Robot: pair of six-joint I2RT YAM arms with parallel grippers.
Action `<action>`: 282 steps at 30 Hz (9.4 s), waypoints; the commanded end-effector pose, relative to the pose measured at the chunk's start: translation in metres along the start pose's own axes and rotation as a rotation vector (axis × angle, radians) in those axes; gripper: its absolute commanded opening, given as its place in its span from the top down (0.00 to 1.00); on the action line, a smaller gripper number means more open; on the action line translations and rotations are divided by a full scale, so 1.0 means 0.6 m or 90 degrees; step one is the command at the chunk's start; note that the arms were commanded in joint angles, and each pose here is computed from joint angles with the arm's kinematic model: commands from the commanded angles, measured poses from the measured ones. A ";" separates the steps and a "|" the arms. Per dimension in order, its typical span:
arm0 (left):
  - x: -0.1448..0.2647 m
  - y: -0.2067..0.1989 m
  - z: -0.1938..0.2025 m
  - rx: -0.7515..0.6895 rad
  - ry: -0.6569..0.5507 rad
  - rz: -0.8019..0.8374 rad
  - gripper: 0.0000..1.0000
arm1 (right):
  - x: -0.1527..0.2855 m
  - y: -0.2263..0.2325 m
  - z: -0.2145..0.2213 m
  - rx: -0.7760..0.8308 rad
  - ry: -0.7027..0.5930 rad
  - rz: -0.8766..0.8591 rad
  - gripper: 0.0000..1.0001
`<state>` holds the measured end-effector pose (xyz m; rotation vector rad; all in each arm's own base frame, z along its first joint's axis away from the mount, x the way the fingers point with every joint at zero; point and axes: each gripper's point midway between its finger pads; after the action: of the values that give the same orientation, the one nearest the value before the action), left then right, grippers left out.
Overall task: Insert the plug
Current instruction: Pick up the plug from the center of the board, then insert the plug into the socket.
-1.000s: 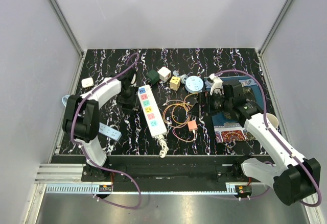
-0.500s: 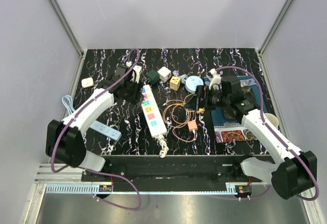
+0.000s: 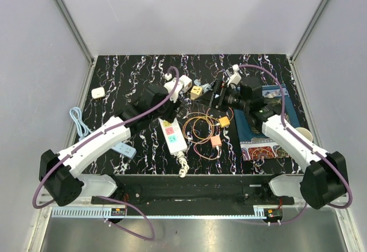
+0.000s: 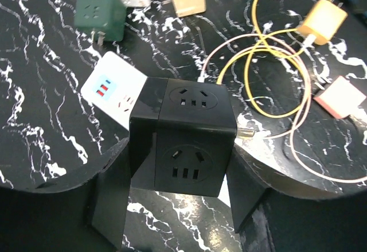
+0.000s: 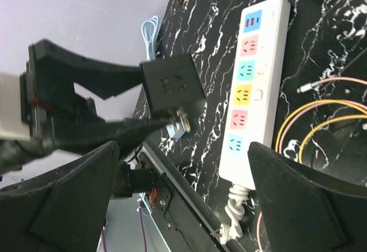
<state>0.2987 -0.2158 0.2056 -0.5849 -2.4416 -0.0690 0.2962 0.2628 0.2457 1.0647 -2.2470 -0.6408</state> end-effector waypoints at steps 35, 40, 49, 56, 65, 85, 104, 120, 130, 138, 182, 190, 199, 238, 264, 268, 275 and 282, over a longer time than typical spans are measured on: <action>0.069 -0.118 -0.135 -0.028 -0.176 0.086 0.96 | -0.075 0.105 0.009 0.016 0.025 -0.191 0.31; 0.085 -0.117 -0.135 -0.026 -0.185 0.099 0.77 | -0.065 0.120 0.003 0.037 0.019 -0.217 0.84; 0.149 -0.093 -0.129 -0.026 -0.203 0.139 0.17 | -0.031 0.141 -0.019 0.141 -0.032 -0.226 1.00; 0.202 -0.059 -0.127 -0.017 -0.220 0.253 0.04 | -0.001 0.170 -0.019 0.273 -0.050 -0.287 1.00; 0.255 -0.128 -0.088 -0.110 -0.142 0.483 0.01 | 0.056 0.227 -0.003 0.435 -0.046 -0.428 1.00; 0.256 -0.195 -0.103 -0.074 -0.127 0.685 0.03 | 0.084 0.266 -0.008 0.486 -0.061 -0.520 1.00; 0.218 -0.193 -0.082 0.010 -0.062 0.671 0.24 | 0.076 0.260 -0.013 0.476 -0.084 -0.504 1.00; 0.153 -0.085 -0.080 0.032 -0.065 0.420 1.00 | 0.044 0.194 -0.015 0.389 -0.063 -0.316 0.07; 0.065 0.068 0.006 -0.045 0.090 0.109 1.00 | 0.067 0.083 0.027 0.360 -0.032 -0.081 0.00; -0.003 0.102 0.021 -0.091 0.144 0.081 1.00 | 0.080 0.032 0.046 0.310 -0.038 0.019 0.00; -0.197 0.167 0.059 -0.173 0.268 0.236 1.00 | 0.054 0.027 0.104 0.298 0.075 -0.047 0.00; -0.203 0.174 0.069 -0.178 0.285 0.231 1.00 | 0.051 0.024 0.104 0.300 0.078 -0.046 0.00; -0.199 0.170 0.080 -0.181 0.300 0.245 1.00 | 0.050 0.028 0.106 0.301 0.081 -0.054 0.00; -0.225 0.177 0.147 -0.177 0.382 0.234 1.00 | 0.046 0.027 0.119 0.295 0.096 -0.072 0.00; -0.210 0.183 0.200 -0.156 0.394 0.187 0.79 | 0.044 0.030 0.120 0.317 0.095 -0.089 0.00; -0.203 0.183 0.134 -0.165 0.329 0.166 0.46 | 0.044 0.033 0.110 0.321 0.086 -0.084 0.00; -0.164 0.173 -0.026 -0.145 0.155 0.121 0.04 | 0.049 0.025 0.076 0.332 0.054 -0.025 0.00; -0.099 0.164 -0.097 -0.026 0.018 0.058 0.01 | 0.051 0.005 0.049 0.318 0.043 0.053 0.00</action>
<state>0.4080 -0.1620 0.1469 -0.8059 -2.1404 -0.2533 0.2424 0.2513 0.2101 1.2748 -2.3316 -0.0167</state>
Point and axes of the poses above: each gripper's point midway between its finger pads, its own x axis back along the fingers, its own y axis along the line the jaws close on, z = x × y, and after that the axes turned 13 degrees about x, right-handed
